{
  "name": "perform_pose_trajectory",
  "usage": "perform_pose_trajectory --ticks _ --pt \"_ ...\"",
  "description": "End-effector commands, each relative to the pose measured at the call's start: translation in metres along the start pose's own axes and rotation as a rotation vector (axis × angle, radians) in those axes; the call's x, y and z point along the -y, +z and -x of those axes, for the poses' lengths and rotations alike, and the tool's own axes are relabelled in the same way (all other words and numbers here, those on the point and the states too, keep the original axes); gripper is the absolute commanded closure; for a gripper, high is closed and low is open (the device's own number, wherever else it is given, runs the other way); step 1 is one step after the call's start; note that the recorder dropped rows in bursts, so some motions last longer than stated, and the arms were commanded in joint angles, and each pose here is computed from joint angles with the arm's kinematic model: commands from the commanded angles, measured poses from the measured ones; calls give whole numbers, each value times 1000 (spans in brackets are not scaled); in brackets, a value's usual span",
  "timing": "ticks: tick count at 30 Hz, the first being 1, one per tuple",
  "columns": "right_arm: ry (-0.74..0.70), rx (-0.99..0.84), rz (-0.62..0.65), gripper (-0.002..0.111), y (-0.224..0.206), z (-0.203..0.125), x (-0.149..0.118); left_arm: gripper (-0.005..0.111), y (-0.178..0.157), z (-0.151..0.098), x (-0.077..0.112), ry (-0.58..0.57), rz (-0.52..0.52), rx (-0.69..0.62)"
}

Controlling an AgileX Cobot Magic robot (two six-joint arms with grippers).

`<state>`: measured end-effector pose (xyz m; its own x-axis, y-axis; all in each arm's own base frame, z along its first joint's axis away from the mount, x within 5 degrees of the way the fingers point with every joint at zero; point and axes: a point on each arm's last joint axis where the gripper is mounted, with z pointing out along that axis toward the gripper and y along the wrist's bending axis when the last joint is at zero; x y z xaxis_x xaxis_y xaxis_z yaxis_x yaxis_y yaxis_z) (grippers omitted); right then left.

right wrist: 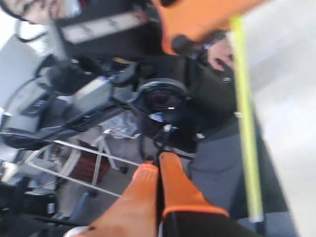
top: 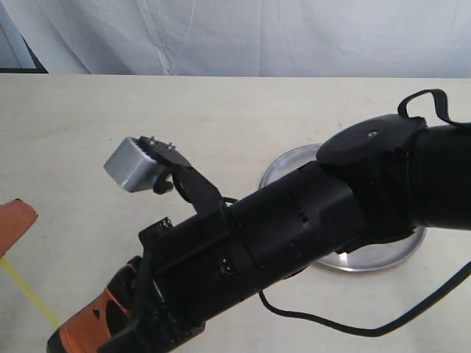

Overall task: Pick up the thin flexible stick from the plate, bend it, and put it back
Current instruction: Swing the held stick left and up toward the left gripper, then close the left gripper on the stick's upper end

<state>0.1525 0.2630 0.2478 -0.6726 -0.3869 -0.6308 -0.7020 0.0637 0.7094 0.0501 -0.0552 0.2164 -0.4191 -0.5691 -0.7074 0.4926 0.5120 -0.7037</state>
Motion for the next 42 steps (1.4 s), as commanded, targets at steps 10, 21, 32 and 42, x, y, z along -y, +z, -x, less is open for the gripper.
perform_pose_trajectory --ticks 10,21,32,42 --pt "-232 42 -282 109 -31 13 -4 107 -1 13 6 -138 -82 137" --pt "-247 29 -294 109 -31 12 -3 107 -2 27 17 -152 -132 218" --pt "-221 62 -299 47 -31 15 -3 107 1 28 21 -133 -154 182" --pt "-165 86 -180 51 -28 15 -14 107 2 23 21 -46 -142 126"
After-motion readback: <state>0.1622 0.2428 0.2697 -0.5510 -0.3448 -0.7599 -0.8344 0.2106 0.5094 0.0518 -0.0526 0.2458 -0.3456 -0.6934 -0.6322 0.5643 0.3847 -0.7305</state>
